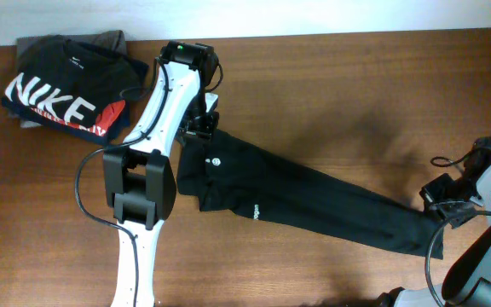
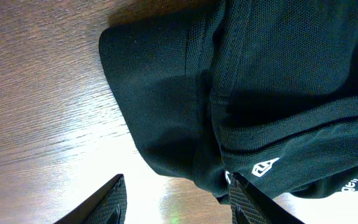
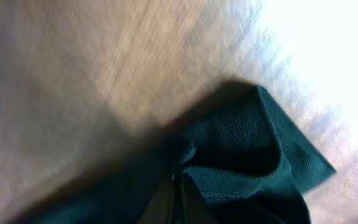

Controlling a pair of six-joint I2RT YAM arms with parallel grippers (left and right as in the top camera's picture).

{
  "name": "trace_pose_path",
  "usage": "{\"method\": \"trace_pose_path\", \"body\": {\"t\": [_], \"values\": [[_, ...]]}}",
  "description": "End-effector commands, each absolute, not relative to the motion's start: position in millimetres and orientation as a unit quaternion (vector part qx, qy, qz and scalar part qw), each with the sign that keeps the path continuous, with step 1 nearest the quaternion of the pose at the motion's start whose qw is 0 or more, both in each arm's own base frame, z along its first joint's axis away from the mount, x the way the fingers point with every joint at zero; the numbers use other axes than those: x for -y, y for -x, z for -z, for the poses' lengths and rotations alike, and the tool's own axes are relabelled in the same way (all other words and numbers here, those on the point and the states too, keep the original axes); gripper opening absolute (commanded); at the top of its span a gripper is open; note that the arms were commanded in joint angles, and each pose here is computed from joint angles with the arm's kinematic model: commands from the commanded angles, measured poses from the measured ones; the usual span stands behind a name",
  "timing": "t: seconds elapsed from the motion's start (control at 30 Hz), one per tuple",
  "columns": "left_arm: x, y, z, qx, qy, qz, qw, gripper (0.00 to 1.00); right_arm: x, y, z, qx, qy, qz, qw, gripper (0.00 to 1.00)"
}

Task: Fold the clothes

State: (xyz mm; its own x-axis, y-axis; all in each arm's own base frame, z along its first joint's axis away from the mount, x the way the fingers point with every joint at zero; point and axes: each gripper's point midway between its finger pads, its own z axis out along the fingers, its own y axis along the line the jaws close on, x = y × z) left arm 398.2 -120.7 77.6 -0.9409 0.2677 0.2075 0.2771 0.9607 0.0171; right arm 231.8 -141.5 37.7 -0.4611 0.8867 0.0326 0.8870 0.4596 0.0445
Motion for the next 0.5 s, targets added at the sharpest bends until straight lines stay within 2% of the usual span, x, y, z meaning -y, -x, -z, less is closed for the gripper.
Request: {"method": "trace_pose_path", "body": {"t": [0.0,0.3,0.43,0.47], "values": [[117.3,-398.9,-86.7,0.985,0.145,0.025,0.091,0.54,146.2,-236.4,-33.7,0.839,0.544,0.024,-0.010,0.04],[117.4,-399.3,-86.6,0.985,0.145,0.025,0.091,0.54,166.8,-265.7,-36.9,0.832,0.548,0.020,-0.083,0.04],[117.2,-399.5,-86.6,0.985,0.145,0.025,0.090,0.54,173.4,-263.4,-36.9,0.831,0.549,0.001,-0.087,0.04],[117.5,-399.9,-86.5,0.985,0.145,0.025,0.089,0.54,174.5,-260.7,-36.7,0.831,0.550,-0.006,-0.083,0.08]]}}
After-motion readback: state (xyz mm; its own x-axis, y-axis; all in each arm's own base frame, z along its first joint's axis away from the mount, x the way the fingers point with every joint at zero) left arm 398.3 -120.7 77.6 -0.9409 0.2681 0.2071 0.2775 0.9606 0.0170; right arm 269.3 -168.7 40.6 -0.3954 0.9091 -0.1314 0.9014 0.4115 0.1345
